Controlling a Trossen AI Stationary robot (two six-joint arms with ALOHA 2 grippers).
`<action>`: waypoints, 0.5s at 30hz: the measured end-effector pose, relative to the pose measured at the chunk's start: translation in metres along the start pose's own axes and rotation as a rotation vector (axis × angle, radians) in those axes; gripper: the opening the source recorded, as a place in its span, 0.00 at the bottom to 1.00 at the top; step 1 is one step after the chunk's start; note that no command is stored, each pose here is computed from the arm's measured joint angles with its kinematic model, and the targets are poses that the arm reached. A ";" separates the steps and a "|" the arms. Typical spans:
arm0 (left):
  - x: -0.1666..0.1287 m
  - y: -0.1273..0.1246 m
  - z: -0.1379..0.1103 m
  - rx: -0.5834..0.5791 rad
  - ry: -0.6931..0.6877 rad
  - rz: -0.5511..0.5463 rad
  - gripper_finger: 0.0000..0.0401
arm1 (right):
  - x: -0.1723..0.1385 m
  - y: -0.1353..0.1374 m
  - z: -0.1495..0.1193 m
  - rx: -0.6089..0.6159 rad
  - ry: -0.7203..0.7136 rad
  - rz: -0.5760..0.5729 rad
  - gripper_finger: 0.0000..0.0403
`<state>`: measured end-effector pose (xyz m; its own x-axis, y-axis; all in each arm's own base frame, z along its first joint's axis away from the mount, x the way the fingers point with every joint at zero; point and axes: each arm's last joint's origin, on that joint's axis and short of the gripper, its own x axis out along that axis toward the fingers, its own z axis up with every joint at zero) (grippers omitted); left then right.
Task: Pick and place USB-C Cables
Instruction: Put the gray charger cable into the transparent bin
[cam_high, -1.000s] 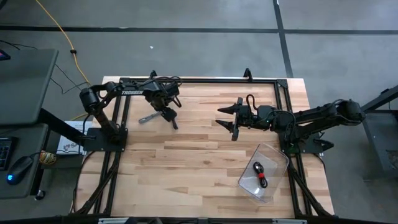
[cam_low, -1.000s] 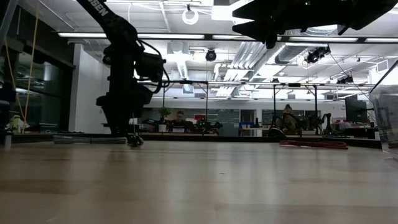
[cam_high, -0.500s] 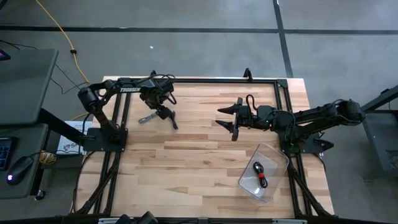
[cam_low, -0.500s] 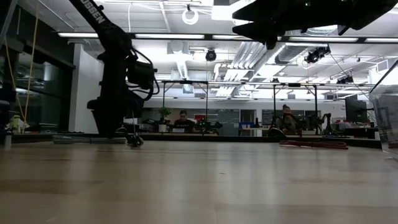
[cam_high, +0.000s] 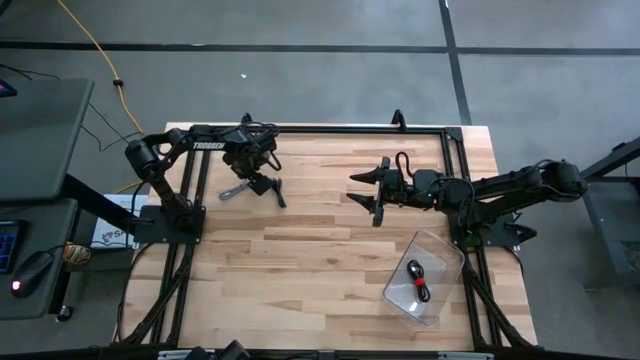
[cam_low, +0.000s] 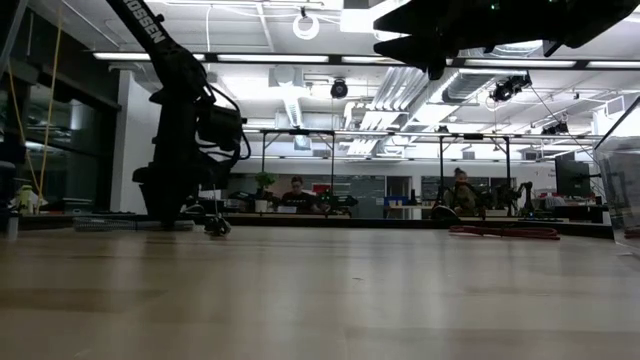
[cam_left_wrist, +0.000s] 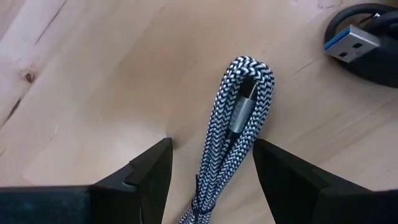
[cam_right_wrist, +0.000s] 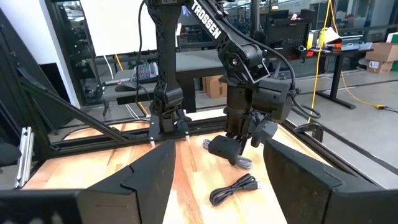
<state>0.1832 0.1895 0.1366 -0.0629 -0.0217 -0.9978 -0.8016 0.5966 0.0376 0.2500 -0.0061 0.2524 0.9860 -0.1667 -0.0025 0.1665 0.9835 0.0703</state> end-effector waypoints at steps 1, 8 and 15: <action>0.000 0.000 0.000 0.006 0.001 0.000 0.52 | 0.000 0.000 0.000 0.000 0.000 -0.001 0.59; 0.000 0.000 0.000 0.008 0.000 0.009 0.52 | 0.000 0.000 0.000 0.000 0.000 -0.001 0.59; 0.000 0.001 0.000 0.007 -0.003 0.033 0.52 | 0.000 0.000 0.000 0.000 0.000 -0.001 0.59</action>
<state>0.1826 0.1899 0.1366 -0.0870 0.0004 -0.9962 -0.7952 0.6024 0.0697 0.2501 -0.0062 0.2523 0.9859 -0.1673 -0.0029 0.1671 0.9834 0.0706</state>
